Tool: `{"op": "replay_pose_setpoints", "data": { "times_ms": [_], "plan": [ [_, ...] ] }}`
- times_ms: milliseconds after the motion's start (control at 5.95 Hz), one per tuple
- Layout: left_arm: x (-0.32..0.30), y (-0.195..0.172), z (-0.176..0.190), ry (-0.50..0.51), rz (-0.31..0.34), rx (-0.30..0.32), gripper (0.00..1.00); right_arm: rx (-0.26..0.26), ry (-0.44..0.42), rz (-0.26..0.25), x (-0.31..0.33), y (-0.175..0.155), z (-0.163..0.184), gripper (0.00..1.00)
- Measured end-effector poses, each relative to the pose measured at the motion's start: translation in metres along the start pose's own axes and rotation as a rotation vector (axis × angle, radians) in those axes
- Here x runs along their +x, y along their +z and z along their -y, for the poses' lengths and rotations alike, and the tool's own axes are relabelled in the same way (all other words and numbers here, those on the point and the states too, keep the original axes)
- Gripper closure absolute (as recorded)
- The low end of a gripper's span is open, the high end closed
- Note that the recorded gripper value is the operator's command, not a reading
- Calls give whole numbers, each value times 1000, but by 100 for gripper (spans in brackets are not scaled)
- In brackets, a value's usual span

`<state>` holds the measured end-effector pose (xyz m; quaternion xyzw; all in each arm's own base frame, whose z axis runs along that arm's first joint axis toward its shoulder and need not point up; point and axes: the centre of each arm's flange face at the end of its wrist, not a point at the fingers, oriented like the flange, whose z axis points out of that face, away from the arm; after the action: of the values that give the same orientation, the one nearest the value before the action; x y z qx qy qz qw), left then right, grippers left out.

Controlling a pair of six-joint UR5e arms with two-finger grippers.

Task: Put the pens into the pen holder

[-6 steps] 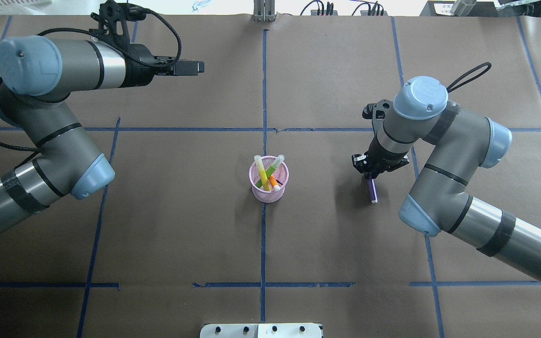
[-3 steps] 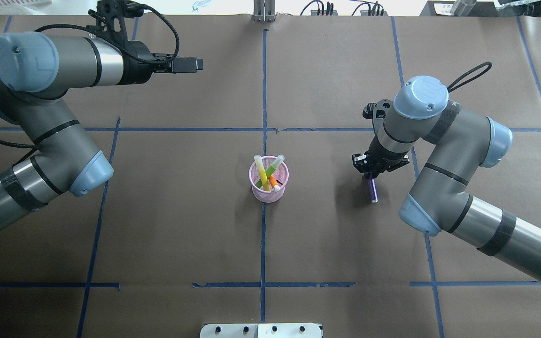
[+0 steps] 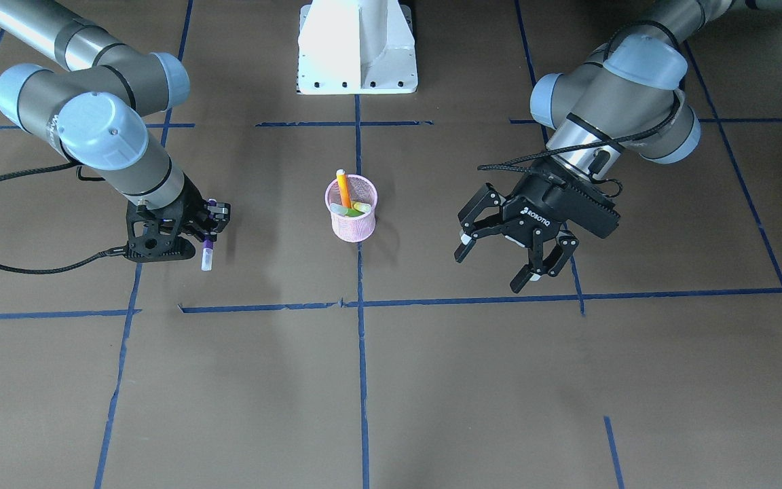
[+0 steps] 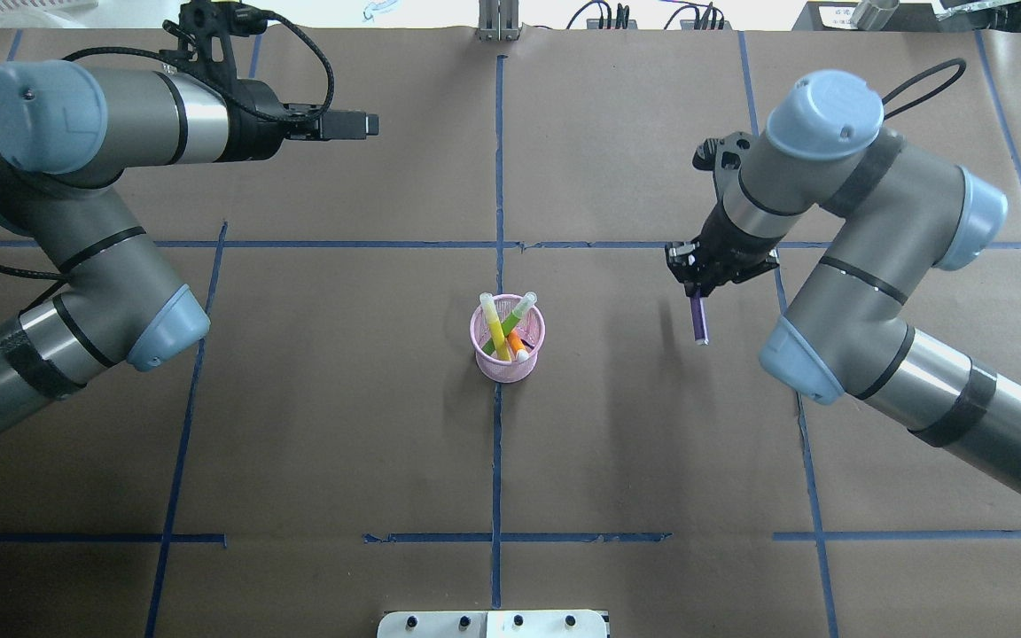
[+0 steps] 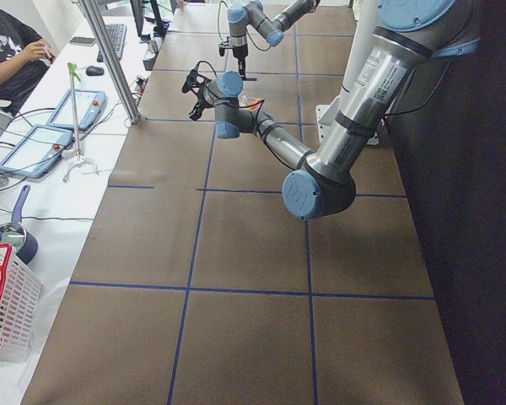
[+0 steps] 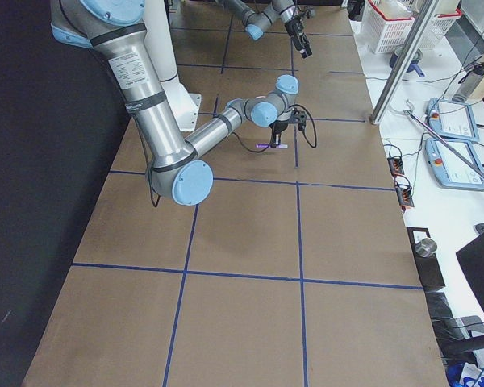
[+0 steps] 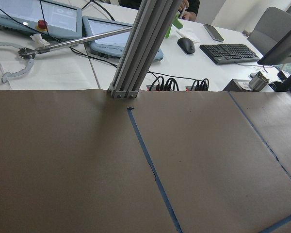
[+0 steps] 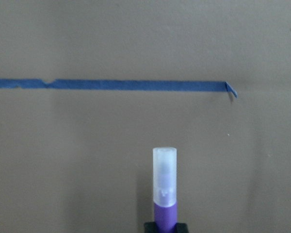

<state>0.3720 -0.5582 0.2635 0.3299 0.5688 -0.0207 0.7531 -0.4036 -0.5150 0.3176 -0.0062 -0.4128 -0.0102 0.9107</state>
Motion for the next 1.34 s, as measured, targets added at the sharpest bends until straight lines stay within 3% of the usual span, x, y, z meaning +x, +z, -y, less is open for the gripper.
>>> {"op": "replay_pose_setpoints", "data": {
  "times_ms": [336, 672, 1008, 1344],
  "plan": [
    [-53, 1, -12, -54, 127, -165, 0, 111, -41, 60, -33, -62, 8, 100],
    [-138, -36, 19, -63, 259, -355, 0, 237, -79, 78, -58, -100, 3, 100],
    [-246, -101, 64, 50, 393, -520, 0, 355, -92, 82, -96, -104, -12, 100],
    [-356, -164, 85, 121, 458, -644, 0, 493, -70, 119, -144, -78, -46, 100]
  ]
}}
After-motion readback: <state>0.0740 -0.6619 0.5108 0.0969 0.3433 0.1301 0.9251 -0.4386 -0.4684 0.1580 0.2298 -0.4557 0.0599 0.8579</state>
